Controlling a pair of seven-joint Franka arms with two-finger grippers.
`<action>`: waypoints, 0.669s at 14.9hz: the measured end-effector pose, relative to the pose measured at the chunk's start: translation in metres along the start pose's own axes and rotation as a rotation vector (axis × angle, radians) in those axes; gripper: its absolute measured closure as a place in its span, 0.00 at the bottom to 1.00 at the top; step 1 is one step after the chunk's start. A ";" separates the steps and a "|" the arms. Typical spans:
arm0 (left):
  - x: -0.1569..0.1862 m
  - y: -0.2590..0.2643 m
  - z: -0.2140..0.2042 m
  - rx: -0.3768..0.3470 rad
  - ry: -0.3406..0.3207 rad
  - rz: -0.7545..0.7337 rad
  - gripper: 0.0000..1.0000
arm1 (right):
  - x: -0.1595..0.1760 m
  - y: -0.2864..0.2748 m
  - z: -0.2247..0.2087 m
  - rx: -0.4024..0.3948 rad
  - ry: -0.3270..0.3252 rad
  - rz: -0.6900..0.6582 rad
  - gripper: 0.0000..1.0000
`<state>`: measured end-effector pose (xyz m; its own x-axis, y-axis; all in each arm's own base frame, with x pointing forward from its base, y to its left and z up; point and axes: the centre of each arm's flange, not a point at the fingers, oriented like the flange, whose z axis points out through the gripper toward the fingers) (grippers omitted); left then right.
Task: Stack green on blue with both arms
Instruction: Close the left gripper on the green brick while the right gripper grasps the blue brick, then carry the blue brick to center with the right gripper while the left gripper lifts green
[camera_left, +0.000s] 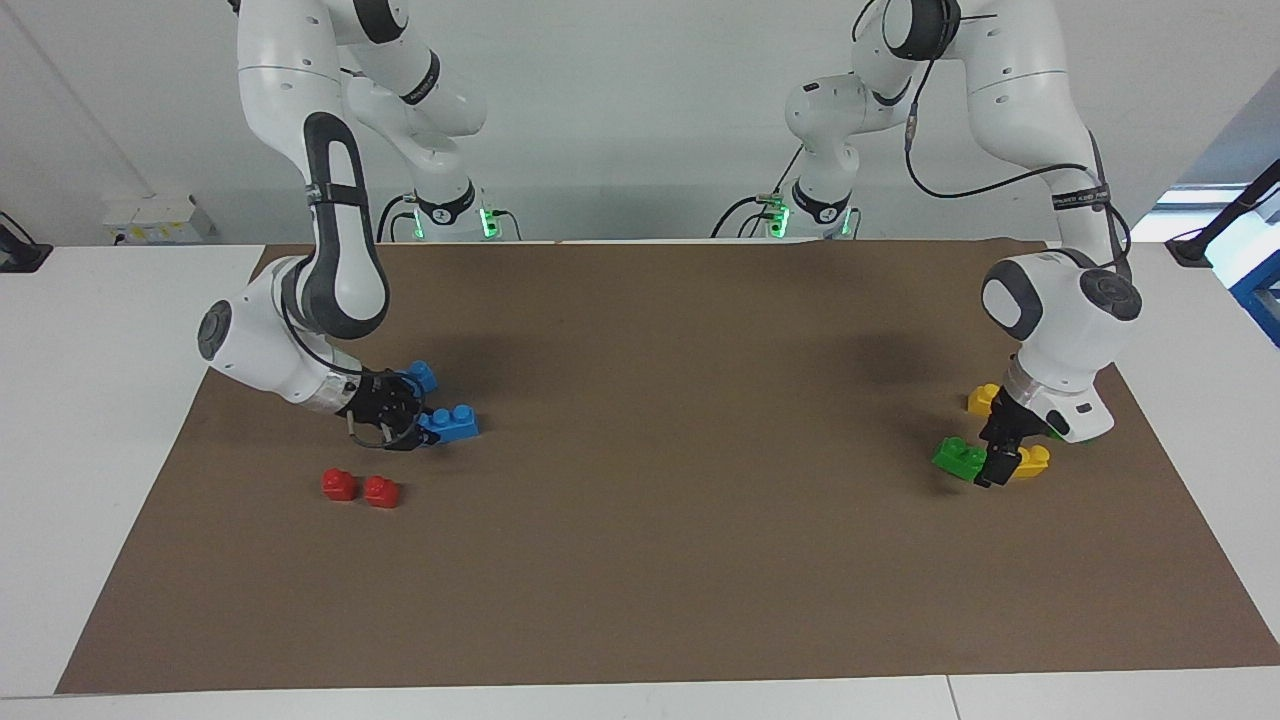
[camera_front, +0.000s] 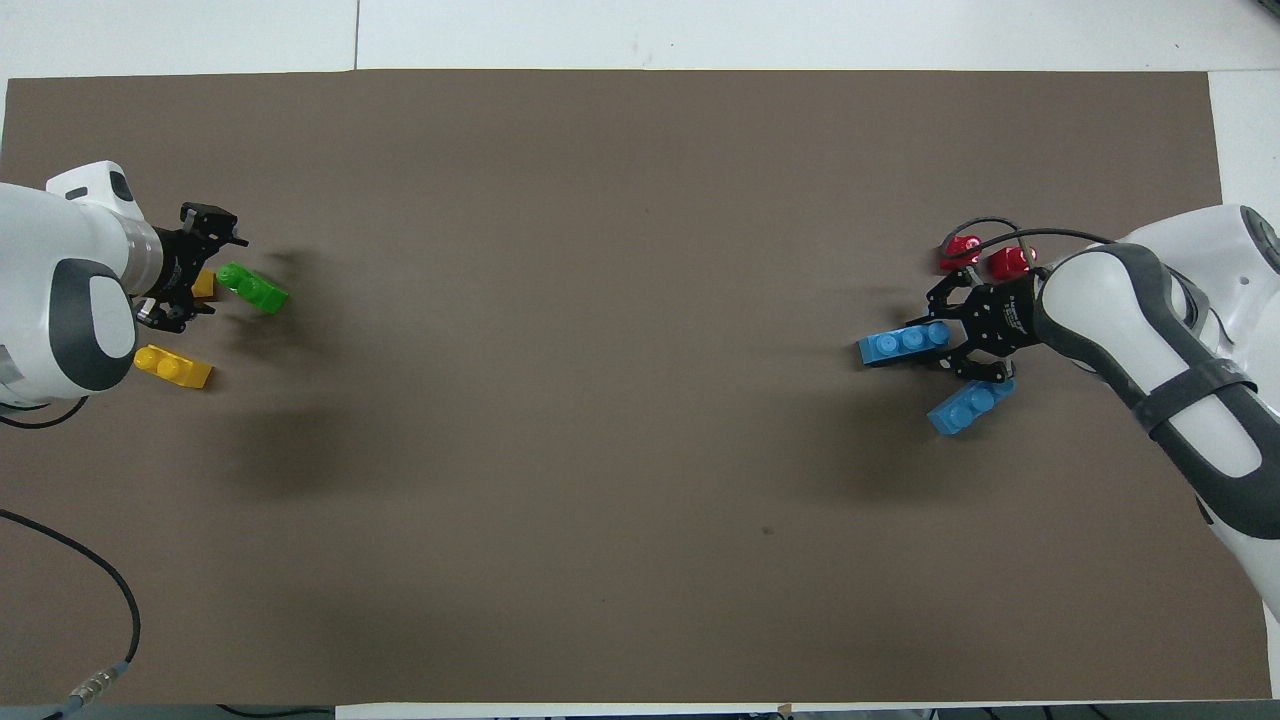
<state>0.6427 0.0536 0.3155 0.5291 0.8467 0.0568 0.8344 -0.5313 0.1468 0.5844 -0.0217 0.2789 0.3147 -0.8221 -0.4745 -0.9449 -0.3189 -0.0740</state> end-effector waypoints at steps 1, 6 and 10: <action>0.000 0.000 0.003 -0.001 0.000 0.000 0.00 | -0.001 -0.001 0.000 0.000 0.000 -0.004 0.66; -0.001 0.000 0.007 0.000 -0.002 -0.006 0.22 | -0.010 -0.012 -0.007 0.013 0.004 -0.027 0.66; -0.003 0.002 0.007 -0.001 -0.003 -0.004 0.66 | -0.051 -0.037 0.001 0.045 -0.044 0.066 0.66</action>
<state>0.6438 0.0497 0.3088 0.5260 0.8488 0.0528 0.8366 -0.5276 0.1477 0.6032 0.0329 0.3052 0.2483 -0.8188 -0.5176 -0.9668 -0.2427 -0.0799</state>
